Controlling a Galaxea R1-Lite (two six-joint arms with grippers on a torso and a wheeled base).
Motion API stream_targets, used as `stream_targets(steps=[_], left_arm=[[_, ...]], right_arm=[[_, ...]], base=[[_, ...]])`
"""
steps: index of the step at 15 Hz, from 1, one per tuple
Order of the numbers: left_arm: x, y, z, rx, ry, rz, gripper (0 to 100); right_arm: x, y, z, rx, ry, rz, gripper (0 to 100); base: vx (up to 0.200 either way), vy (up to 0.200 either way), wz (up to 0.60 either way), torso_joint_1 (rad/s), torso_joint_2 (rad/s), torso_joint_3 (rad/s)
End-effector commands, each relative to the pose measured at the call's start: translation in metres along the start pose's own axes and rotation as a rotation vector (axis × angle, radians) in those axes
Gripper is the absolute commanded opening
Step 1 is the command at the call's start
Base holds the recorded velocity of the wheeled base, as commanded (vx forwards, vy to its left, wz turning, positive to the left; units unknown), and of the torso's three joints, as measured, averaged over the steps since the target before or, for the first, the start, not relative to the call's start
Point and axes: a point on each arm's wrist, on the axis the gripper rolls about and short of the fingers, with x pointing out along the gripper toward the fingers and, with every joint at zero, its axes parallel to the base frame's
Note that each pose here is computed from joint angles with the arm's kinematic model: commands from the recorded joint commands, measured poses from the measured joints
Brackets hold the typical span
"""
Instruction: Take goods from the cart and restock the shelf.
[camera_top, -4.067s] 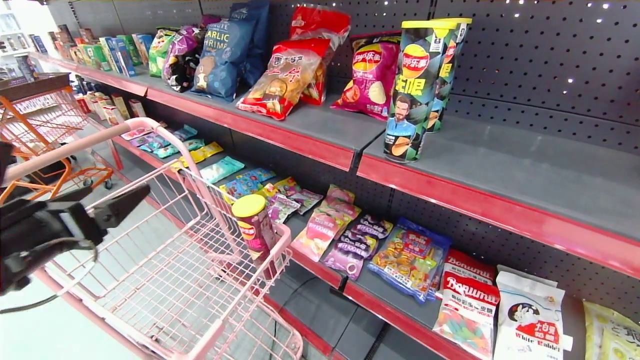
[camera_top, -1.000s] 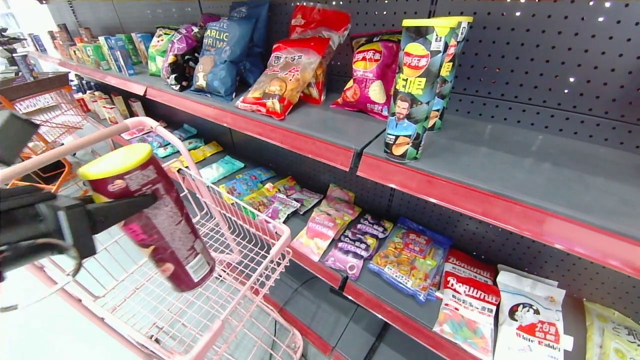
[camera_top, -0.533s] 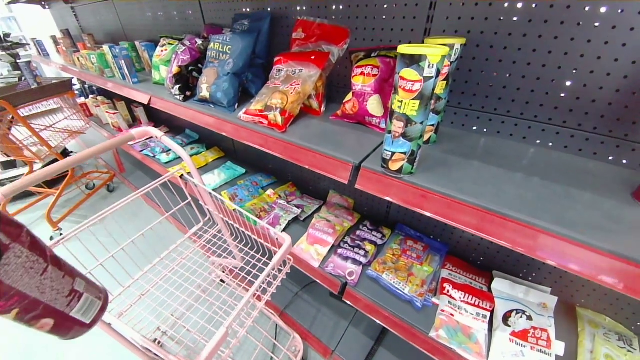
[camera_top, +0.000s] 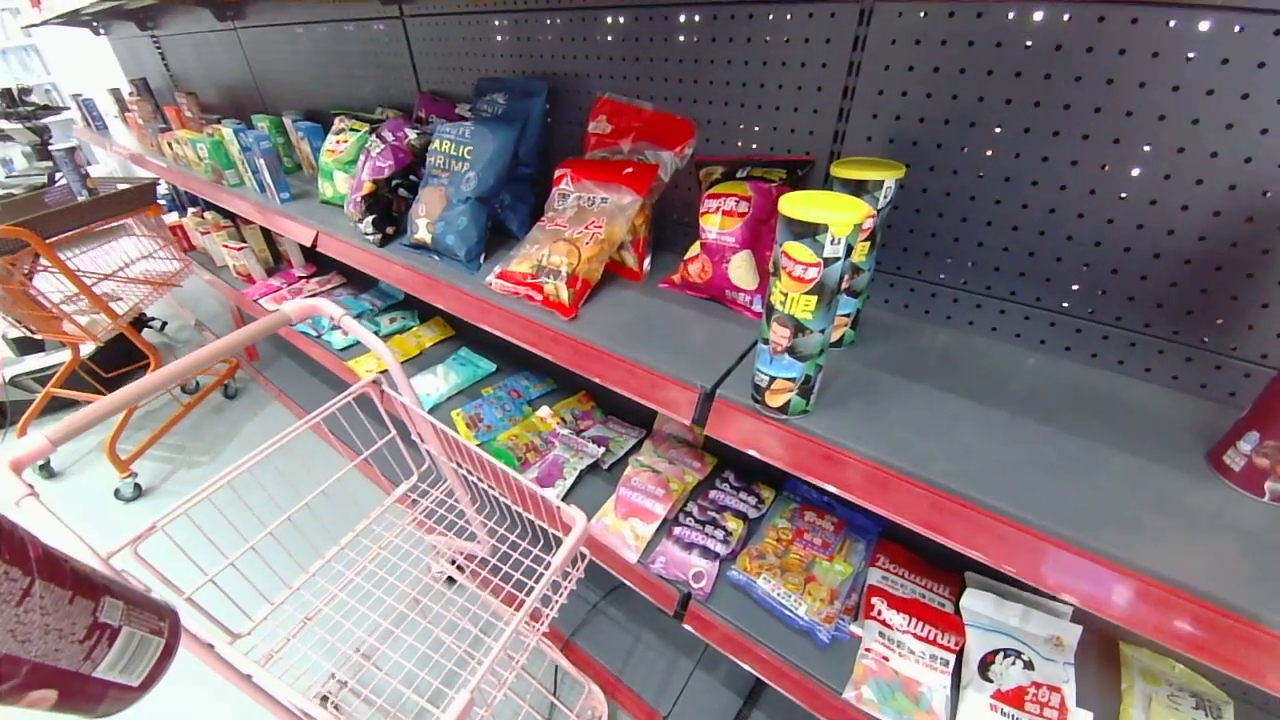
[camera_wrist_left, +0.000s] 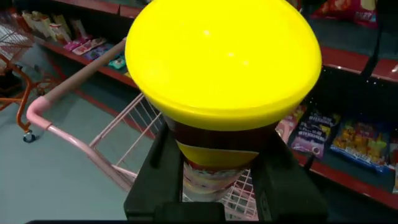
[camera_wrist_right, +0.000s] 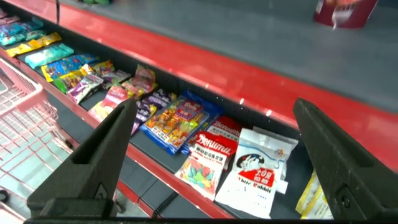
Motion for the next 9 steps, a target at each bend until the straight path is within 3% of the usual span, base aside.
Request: stream_targets(steps=[1, 4, 6, 9], left_arm=[[-0.0039, 0.0001, -0.0004, -0.001, -0.016, 0.0, 0], [-0.0083, 0.0, -0.0029, 0.001, -0.033, -0.001, 0], [-0.0117, -0.0004, -0.006, 0.027, -0.045, -0.016, 0], [-0.0126, -0.0006, -0.0073, 0.039, -0.047, -0.02, 0]], right_arm=[[0.0001, 0.0, -0.0001, 0.0, 0.002, 0.001, 100], [0.0001, 0.0, -0.0001, 0.0, 0.002, 0.001, 100], [0.0001, 0.0, -0.0001, 0.001, 0.002, 0.002, 100], [0.0001, 0.0, -0.0001, 0.003, 0.002, -0.001, 100]], base=[[0.0, 0.0, 0.0, 0.207, -0.52, -0.29], [0.0, 0.0, 0.0, 0.188, -0.42, -0.246], [0.0, 0.0, 0.0, 0.061, -0.15, -0.071], [0.0, 0.0, -0.6, 0.01, -0.02, -0.009]])
